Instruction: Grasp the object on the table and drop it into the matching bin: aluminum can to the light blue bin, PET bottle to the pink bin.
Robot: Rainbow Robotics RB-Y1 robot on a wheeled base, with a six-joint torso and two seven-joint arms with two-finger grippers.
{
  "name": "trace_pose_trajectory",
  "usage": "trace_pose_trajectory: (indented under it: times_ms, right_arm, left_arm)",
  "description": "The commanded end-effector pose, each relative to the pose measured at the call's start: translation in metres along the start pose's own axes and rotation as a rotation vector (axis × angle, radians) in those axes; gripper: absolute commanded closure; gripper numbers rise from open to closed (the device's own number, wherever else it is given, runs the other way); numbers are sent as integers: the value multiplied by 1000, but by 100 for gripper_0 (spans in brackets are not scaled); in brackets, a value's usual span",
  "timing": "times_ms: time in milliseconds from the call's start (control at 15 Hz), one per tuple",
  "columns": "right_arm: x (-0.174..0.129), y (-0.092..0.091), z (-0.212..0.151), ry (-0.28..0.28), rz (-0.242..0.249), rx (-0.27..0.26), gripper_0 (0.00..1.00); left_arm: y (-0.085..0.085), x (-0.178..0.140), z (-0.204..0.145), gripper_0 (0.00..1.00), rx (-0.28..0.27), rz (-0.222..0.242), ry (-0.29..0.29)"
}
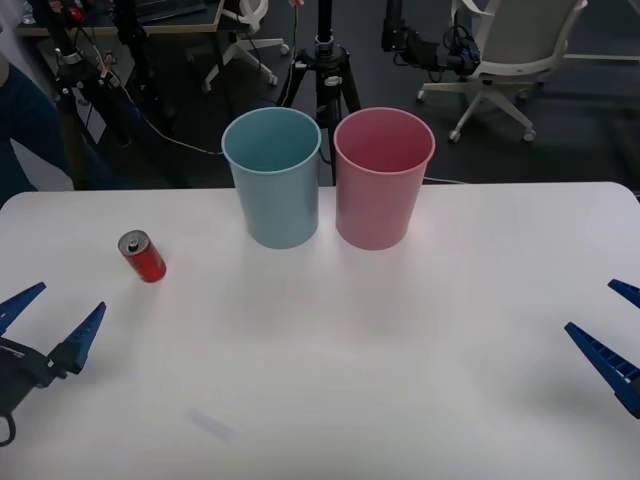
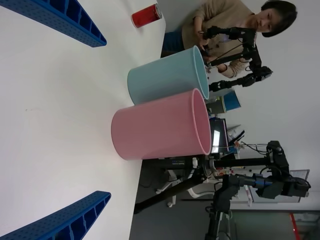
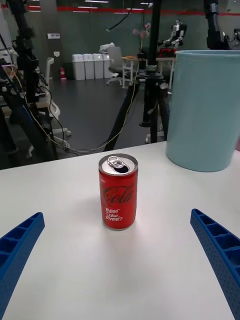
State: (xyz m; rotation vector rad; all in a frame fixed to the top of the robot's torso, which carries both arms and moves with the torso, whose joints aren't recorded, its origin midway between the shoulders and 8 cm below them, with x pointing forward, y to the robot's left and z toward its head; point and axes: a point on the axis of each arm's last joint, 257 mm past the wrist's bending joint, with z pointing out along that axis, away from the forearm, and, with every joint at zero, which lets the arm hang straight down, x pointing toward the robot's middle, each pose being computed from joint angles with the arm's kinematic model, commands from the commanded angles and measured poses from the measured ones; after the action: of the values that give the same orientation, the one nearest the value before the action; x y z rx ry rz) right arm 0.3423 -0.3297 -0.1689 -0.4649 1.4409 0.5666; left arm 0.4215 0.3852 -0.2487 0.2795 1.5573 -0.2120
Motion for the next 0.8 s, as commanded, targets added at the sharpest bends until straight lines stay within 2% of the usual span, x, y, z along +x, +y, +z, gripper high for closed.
trace_pose_trajectory:
  times_ms: [67, 200, 667, 800]
  right_arm:
    - [0, 0, 0, 0, 0, 0, 0]
    - [0, 0, 0, 0, 0, 0, 0]
    - [0, 0, 0, 0, 0, 0, 0]
    - [0, 0, 0, 0, 0, 0, 0]
  left_arm:
    - [2, 13, 28, 0, 26, -10, 2]
    - [9, 21, 40, 0, 16, 24, 11]
    - [7, 36, 83, 0, 30, 1, 34]
    - [7, 38, 92, 0, 31, 10, 41]
